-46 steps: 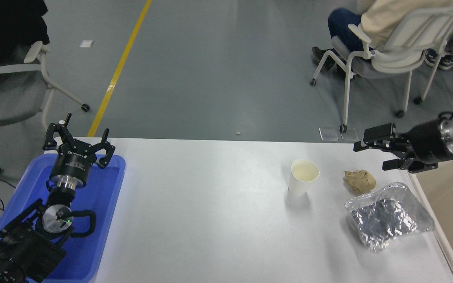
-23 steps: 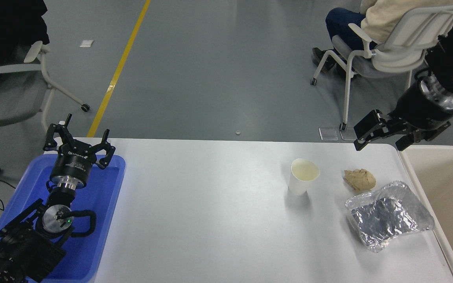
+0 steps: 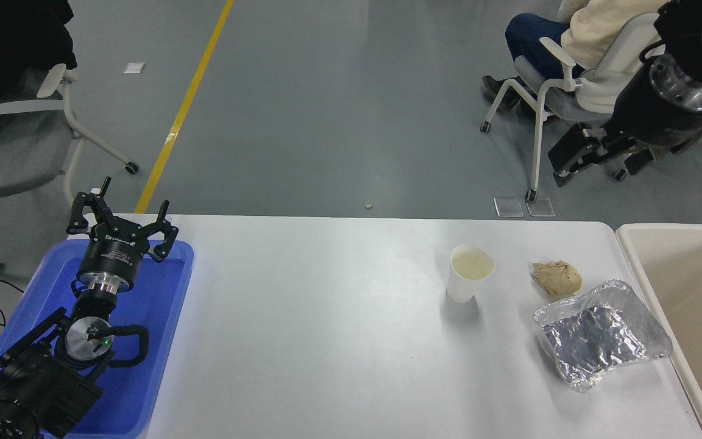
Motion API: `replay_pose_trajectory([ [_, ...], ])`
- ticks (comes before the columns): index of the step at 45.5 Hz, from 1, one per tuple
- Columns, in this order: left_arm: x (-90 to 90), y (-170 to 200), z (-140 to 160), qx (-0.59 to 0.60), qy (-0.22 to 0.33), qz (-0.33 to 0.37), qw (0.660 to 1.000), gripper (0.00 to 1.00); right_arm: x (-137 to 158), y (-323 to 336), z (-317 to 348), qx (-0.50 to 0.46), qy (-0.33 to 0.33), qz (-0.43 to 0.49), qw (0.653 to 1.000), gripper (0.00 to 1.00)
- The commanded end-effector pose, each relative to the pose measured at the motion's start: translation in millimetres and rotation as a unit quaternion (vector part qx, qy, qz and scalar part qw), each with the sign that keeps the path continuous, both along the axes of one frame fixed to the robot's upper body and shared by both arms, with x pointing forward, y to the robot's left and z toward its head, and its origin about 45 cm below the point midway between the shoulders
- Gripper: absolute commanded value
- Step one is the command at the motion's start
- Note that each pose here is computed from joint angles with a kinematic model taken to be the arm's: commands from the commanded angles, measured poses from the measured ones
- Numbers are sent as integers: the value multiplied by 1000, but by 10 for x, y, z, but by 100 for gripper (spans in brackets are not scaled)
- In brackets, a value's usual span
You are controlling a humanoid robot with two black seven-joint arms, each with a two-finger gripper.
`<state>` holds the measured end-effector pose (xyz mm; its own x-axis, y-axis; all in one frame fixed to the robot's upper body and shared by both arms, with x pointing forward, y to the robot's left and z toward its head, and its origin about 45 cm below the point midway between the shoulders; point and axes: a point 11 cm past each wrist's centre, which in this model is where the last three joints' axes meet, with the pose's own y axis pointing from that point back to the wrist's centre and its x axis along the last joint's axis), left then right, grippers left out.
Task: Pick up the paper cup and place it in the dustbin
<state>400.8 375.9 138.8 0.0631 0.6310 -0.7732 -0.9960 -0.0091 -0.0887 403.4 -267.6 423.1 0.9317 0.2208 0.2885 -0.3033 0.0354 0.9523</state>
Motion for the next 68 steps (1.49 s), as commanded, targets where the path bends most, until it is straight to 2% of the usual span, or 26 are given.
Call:
replay_pose_trajectory([
  [1,2,-4,5,-1,-1,-1,1000,100,15,271,-234,29,23,22,999,100],
  [7,0,-2,2,-1,-1,-1,1000,100,-6,284,-506,40,52,20,998,100],
  [20,-1,-8,2,0,-1,-3,1000,100,220,105,-1116,74,-60,15,995,100],
  [24,-1,-8,2,0,-1,-3,1000,100,227,43,-1344,70,-74,10,995,100],
  [31,-1,-8,2,0,-1,-3,1000,100,186,54,-1873,50,-65,-15,997,100],
  [36,1,-13,6,-1,-2,-4,1000,100,147,-38,-2153,40,-58,-68,995,100],
  [45,-1,-9,4,0,-2,-4,1000,100,43,43,-2536,39,-37,-68,996,100],
  [58,0,-6,5,-1,-2,-3,1000,100,71,18,-2754,45,-46,-73,995,100],
  [68,0,-6,5,-1,-2,-3,1000,100,109,-16,-2824,48,-79,-72,993,100],
])
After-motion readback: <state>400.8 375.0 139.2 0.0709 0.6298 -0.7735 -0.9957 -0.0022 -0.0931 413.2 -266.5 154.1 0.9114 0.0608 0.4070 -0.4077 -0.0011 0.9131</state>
